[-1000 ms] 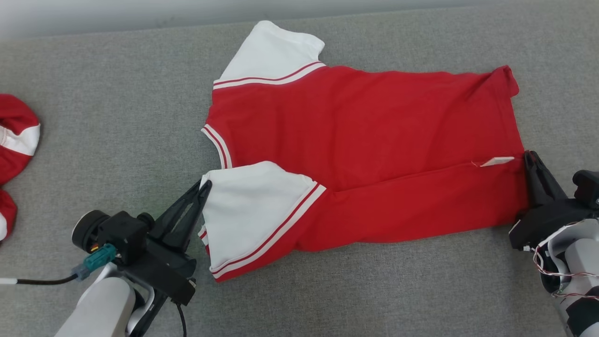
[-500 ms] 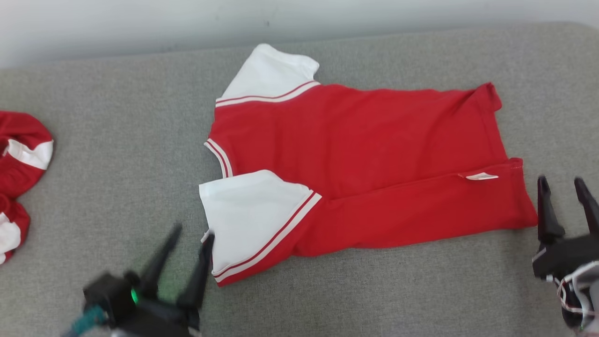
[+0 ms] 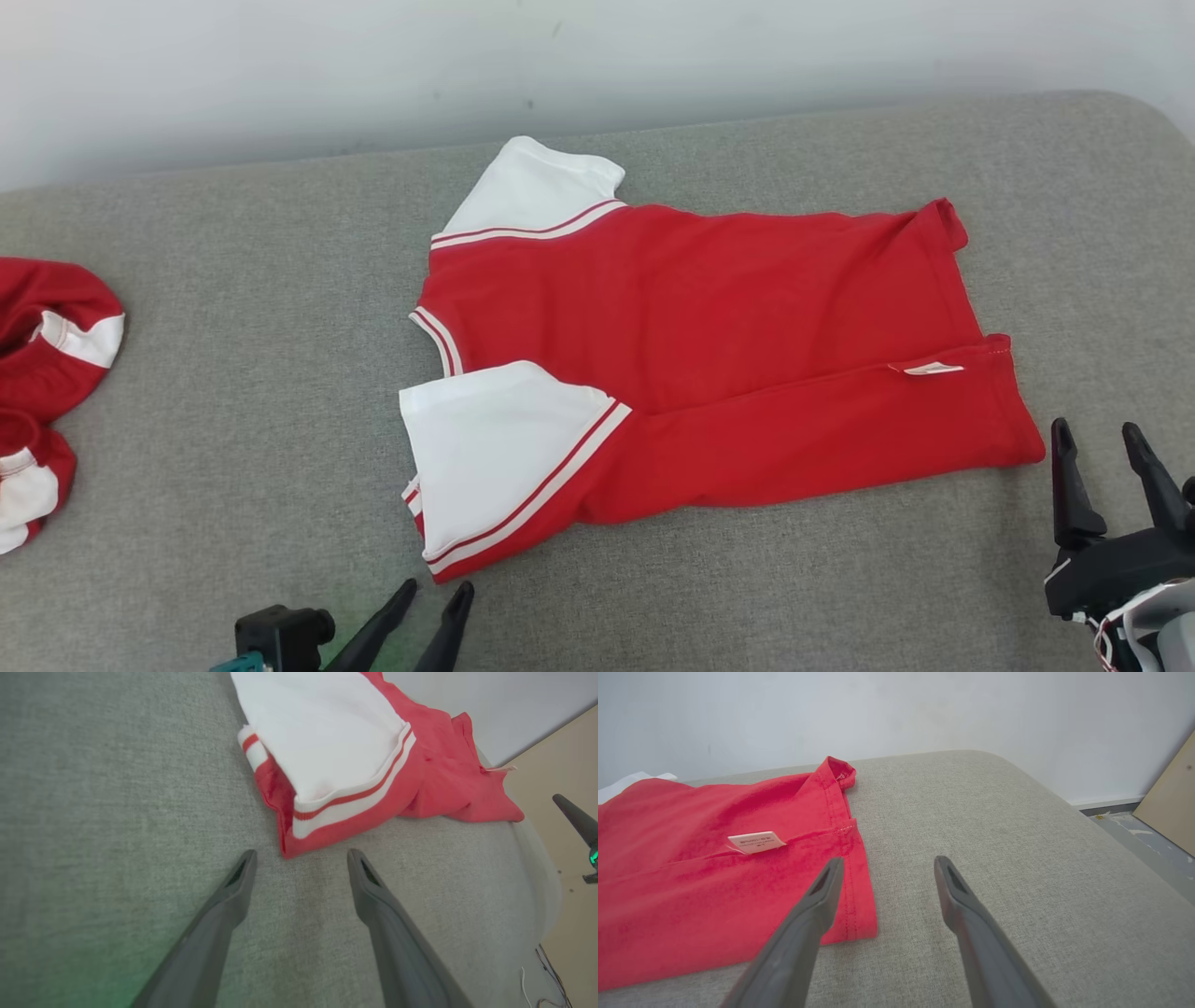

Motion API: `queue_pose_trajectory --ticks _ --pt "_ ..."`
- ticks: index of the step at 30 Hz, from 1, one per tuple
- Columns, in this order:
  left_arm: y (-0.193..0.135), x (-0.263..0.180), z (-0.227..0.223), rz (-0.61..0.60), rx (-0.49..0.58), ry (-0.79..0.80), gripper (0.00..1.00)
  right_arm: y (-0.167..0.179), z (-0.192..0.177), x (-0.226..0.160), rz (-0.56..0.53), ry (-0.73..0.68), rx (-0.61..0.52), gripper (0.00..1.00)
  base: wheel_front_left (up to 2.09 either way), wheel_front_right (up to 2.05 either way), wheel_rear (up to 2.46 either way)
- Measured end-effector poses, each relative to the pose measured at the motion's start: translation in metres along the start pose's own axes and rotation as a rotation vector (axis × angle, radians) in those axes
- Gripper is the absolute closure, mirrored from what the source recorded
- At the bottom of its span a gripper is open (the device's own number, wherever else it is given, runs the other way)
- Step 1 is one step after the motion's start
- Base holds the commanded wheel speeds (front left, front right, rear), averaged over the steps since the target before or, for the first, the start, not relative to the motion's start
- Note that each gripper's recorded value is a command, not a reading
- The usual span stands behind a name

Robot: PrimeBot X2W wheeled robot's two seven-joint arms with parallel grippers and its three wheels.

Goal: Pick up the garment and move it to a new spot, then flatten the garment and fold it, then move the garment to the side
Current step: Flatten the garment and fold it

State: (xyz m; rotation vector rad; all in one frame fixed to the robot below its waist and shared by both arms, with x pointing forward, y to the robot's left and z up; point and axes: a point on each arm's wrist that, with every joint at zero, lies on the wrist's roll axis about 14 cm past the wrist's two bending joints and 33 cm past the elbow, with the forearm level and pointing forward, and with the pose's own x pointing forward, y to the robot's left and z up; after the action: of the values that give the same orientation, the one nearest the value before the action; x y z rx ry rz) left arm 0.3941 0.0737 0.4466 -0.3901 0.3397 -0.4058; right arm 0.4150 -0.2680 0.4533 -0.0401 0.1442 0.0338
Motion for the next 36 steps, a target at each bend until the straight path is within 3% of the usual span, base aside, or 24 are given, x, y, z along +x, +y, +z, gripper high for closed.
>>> queue_pose_trajectory --ticks 8,9,11,13,14,27,28,29,30,31,32,34,36 --pt "0.013 0.007 -0.004 0.061 -0.013 0.029 0.00 0.002 -0.006 0.000 0.007 0.017 0.004 0.00 0.00 0.00 0.00" --pt "0.013 0.010 -0.004 0.057 -0.014 0.031 0.05 0.001 -0.006 0.001 0.008 0.019 0.004 0.00 0.00 0.00 0.00" --pt "0.010 0.013 -0.008 0.042 -0.015 0.058 0.36 0.001 -0.006 0.003 0.009 0.021 0.003 0.00 0.00 0.00 0.00" --pt "0.010 0.015 -0.013 0.037 -0.020 0.083 0.84 0.002 -0.008 0.004 0.013 0.029 0.003 0.00 0.00 0.00 0.00" --pt "0.009 0.016 -0.016 0.034 -0.020 0.101 1.00 0.003 -0.011 0.004 0.016 0.038 0.007 0.00 0.00 0.00 0.00" --pt "0.012 0.017 -0.017 0.023 -0.017 0.116 1.00 0.021 -0.039 0.014 0.042 0.141 0.136 0.00 0.00 0.00 0.00" --pt "0.012 0.017 -0.017 0.022 -0.015 0.114 1.00 0.020 -0.041 0.014 0.039 0.147 0.140 0.07 0.00 0.00 0.00" --pt "0.012 0.017 -0.017 0.022 -0.014 0.113 1.00 0.019 -0.043 0.015 0.029 0.156 0.153 0.34 0.00 0.00 0.00" --pt "0.012 0.016 -0.016 0.022 -0.011 0.112 1.00 0.018 -0.047 0.015 0.022 0.169 0.166 0.34 0.00 0.00 0.00" --pt "0.012 0.015 -0.015 0.021 -0.009 0.110 1.00 0.020 -0.053 0.014 0.025 0.189 0.167 0.51 0.00 0.00 0.00" --pt "0.013 0.015 -0.015 0.021 -0.007 0.108 1.00 0.023 -0.057 0.013 0.032 0.203 0.170 0.57 0.00 0.00 0.00" --pt "0.013 0.014 -0.014 0.021 -0.004 0.107 1.00 0.026 -0.059 0.013 0.040 0.211 0.185 1.00 0.00 0.00 0.00" --pt "0.013 0.014 -0.014 0.019 -0.002 0.107 1.00 0.027 -0.058 0.014 0.045 0.214 0.184 1.00 0.00 0.00 0.00"
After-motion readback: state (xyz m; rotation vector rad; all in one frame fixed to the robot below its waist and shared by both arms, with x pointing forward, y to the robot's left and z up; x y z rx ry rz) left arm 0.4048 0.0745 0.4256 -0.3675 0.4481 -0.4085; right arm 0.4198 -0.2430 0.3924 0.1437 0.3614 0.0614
